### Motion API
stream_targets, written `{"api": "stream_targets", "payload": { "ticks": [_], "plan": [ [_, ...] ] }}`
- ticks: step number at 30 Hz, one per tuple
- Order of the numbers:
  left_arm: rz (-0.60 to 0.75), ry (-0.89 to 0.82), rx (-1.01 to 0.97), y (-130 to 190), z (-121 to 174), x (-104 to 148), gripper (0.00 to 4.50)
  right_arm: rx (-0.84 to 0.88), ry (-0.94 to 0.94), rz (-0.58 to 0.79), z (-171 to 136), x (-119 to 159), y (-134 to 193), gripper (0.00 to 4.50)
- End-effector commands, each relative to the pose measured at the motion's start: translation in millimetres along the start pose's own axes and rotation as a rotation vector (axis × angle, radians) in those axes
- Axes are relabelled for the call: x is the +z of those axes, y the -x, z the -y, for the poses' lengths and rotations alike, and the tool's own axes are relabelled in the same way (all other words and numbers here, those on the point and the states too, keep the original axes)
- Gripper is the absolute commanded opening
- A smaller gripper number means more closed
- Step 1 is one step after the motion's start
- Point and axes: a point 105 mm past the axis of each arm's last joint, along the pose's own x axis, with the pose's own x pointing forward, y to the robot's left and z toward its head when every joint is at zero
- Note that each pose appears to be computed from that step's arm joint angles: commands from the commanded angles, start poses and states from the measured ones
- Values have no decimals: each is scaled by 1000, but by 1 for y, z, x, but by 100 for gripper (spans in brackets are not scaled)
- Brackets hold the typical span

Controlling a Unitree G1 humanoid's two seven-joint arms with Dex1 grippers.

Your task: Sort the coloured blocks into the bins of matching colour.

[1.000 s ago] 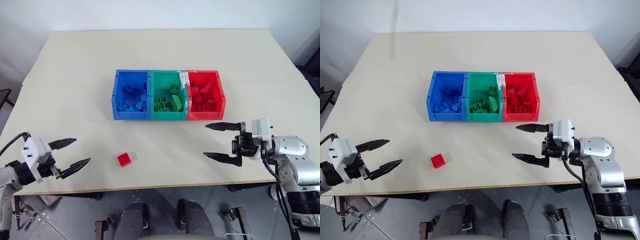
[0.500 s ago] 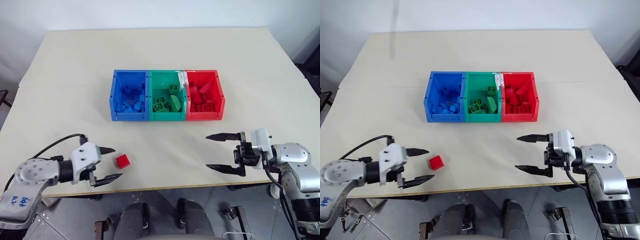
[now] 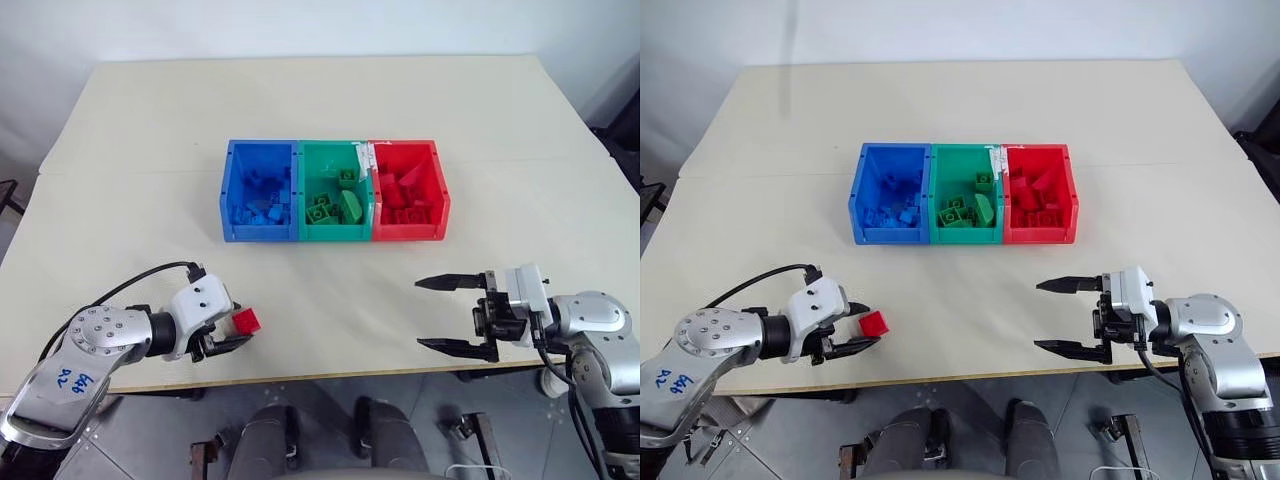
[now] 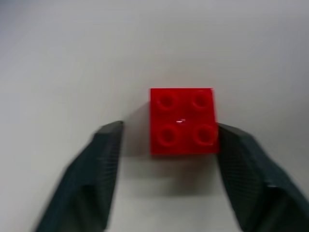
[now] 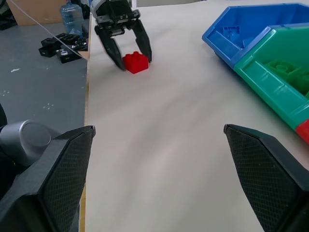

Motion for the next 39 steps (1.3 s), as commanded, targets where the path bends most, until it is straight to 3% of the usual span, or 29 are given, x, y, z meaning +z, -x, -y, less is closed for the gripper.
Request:
{"api": "stream_targets", "payload": {
  "ticks": [1, 3, 7, 12, 15, 21, 25, 31, 39],
  "plan": [
    [-31, -33, -10, -1, 2, -3, 173, -6, 53, 18, 1, 10, 0, 450],
    [7, -35, -7, -1, -3, 2, 146, -9, 55, 18, 2, 10, 0, 450],
    [287, 16, -48, 6, -10, 39, 146, -27, 59, 21, 4, 10, 0, 450],
    [419, -62, -49, 17, -26, 60, 146, -108, 69, 43, 12, 12, 3, 450],
    [523, -87, -47, 12, -35, 87, 146, -223, 65, 85, 23, 19, 9, 450],
    [600, -163, -127, -34, -38, 135, 146, -435, 86, 120, 34, 27, 30, 450],
    [686, -222, -152, -80, -40, 194, 146, -567, 97, 90, 25, 26, 49, 450],
    [779, -333, -189, -120, -27, 262, 146, -682, 89, 61, 2, 25, 58, 450],
    [727, -335, -108, -156, -25, 285, 146, -801, 72, 66, -25, 30, 53, 450]
  ]
}}
